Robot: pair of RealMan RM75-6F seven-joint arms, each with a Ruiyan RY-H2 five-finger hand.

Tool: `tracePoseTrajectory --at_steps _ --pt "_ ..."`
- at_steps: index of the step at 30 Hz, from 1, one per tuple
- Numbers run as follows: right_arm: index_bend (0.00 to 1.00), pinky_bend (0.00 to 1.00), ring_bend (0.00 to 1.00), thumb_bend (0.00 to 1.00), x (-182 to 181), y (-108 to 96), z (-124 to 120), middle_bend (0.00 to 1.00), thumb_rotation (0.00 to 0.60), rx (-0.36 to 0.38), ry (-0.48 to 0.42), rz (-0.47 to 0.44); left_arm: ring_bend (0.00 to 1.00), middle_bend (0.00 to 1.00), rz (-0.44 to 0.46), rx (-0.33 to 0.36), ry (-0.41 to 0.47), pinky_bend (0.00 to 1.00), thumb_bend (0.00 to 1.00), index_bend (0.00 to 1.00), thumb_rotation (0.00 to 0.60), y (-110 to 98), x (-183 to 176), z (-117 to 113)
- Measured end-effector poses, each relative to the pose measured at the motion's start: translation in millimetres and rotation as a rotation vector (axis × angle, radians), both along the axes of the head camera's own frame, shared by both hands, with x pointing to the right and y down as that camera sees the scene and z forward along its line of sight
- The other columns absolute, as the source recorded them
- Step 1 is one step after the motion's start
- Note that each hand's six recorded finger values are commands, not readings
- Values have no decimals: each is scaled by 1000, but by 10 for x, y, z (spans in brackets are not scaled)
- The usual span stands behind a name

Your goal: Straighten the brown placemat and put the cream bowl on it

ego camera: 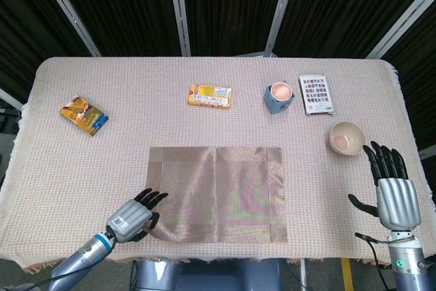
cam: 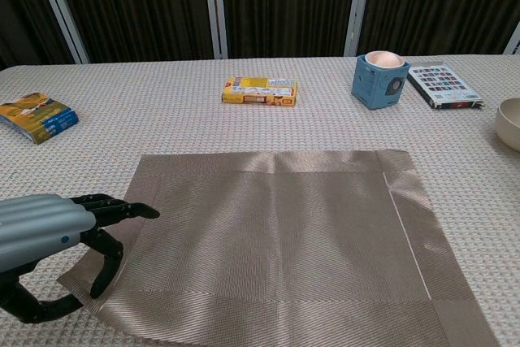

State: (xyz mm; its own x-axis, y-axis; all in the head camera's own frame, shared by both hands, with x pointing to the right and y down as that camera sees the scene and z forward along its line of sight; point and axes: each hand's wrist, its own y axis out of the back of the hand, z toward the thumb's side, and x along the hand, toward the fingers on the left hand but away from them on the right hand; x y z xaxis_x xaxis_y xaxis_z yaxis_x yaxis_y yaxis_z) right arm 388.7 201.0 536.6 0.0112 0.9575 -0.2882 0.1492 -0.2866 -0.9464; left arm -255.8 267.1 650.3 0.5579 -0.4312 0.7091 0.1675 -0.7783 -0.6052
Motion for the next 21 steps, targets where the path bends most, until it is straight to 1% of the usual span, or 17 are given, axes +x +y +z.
tracePoseTrajectory --at_steps 2,3,4,5,6,8,9,14,17,19,21 --pt "0 0 0 0 -1 0 2 0 600 -1 0 0 0 0 -2 -1 -1 0 413 607 600 1 -15 -6" --pt "0 0 0 0 -2 -1 4 0 600 -1 0 0 0 0 -5 -2 -2 0 401 580 600 2 -25 -13" --pt "0 0 0 0 -2 -1 4 0 600 -1 -1 0 0 0 -6 -3 -3 0 367 528 600 3 -33 -17" --pt "0 0 0 0 -4 -1 4 0 600 -2 -1 0 0 0 -8 -3 -4 0 283 420 600 3 -42 -22" --pt "0 0 0 0 -4 -1 4 0 600 -2 -1 -1 0 0 -8 -3 -6 0 181 277 600 5 -54 -26" --pt "0 0 0 0 -4 -2 -1 0 600 0 -2 0 0 0 -5 -5 -11 0 20 51 600 10 -75 -31" --pt "0 0 0 0 -4 -3 -4 0 600 0 -3 0 0 0 -4 -8 -14 0 0 6 600 15 -88 -34" --pt "0 0 0 0 3 -3 -5 0 600 -1 -2 2 0 0 -15 -32 1 0 0 0 600 17 -119 -81" --pt "0 0 0 0 10 -2 11 0 600 -7 1 3 0 0 -33 -36 18 0 0 0 600 -20 -152 -150" --pt "0 0 0 0 17 -2 29 0 600 -13 5 4 0 0 -56 -21 30 0 0 0 600 -90 -190 -223" --pt "0 0 0 0 29 -4 57 0 600 -23 12 6 0 0 -85 10 45 0 0 0 600 -185 -221 -302"
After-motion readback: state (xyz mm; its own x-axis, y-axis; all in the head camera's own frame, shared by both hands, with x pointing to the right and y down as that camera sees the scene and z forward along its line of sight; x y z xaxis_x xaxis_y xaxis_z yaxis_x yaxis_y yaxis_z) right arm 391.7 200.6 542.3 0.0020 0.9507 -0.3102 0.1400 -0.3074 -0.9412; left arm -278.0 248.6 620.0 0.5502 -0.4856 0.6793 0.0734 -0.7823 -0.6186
